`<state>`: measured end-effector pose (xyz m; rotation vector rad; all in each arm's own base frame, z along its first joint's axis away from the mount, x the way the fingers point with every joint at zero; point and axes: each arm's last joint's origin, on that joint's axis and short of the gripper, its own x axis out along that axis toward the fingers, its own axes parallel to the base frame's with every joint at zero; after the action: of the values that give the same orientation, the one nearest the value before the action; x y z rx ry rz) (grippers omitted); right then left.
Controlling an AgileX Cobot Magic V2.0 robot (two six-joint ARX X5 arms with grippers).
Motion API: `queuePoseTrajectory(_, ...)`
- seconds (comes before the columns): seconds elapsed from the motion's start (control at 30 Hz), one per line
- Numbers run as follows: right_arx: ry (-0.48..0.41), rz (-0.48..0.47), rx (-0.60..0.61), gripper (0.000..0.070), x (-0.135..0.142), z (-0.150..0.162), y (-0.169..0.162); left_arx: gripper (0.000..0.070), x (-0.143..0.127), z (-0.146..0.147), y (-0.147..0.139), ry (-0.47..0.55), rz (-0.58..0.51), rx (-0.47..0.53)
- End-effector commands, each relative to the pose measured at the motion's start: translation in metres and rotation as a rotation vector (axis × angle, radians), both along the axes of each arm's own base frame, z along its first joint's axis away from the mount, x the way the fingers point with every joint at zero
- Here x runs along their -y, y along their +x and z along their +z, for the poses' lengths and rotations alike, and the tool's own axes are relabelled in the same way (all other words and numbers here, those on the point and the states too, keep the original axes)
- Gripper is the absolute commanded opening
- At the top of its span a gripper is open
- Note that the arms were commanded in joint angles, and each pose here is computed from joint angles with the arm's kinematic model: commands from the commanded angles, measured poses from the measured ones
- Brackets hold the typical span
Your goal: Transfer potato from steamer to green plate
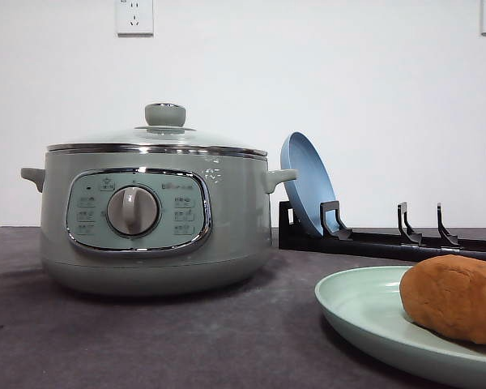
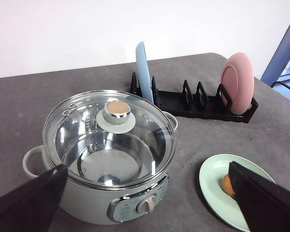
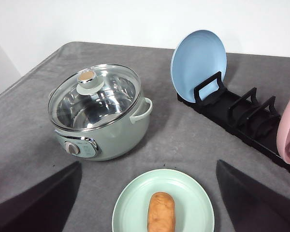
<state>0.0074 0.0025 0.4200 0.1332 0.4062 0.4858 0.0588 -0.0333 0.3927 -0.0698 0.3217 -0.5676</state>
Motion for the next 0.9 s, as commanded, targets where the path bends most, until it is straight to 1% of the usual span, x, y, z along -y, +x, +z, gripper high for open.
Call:
queuePoseTrajectory(0.0, 0.005, 0.010, 0.022, 0.0533, 0.0006, 0.0046, -0.0009, 0.0529, 0.0001, 0.0030, -0.0008, -0.011, -0.008, 0.014)
queuePoseTrajectory(0.03, 0.006, 0.010, 0.022, 0.0441, 0.0006, 0.0046, -0.0009, 0.0377, 0.0001, 0.0030, -0.0008, -0.010, -0.008, 0.013)
queuePoseTrajectory(0.07, 0.006, 0.011, 0.021, 0.0320, 0.0005, 0.0046, -0.0009, 0.0193, 0.0001, 0.0030, -0.0008, -0.010, -0.008, 0.014)
queuePoseTrajectory(0.1, 0.007, 0.012, 0.021, 0.0102, 0.0005, 0.0046, -0.0009, 0.0013, 0.0001, 0.0031, -0.0008, -0.010, -0.007, 0.014)
queuePoseTrajectory(0.13, 0.005, 0.012, 0.022, 0.0012, 0.0005, 0.0046, -0.0009, 0.0020, 0.0001, 0.0032, -0.0008, -0.011, -0.008, 0.016)
queuePoseTrajectory(0.2, 0.004, 0.009, 0.024, 0.0010, 0.0006, 0.0047, -0.0009, 0.0010, 0.0001, 0.0032, -0.0008, -0.008, -0.008, 0.018)
queuePoseTrajectory(0.87, 0.004, 0.009, 0.024, 0.0010, 0.0006, 0.0048, -0.0009, 0.0016, 0.0000, 0.0031, -0.0010, -0.008, -0.008, 0.017)
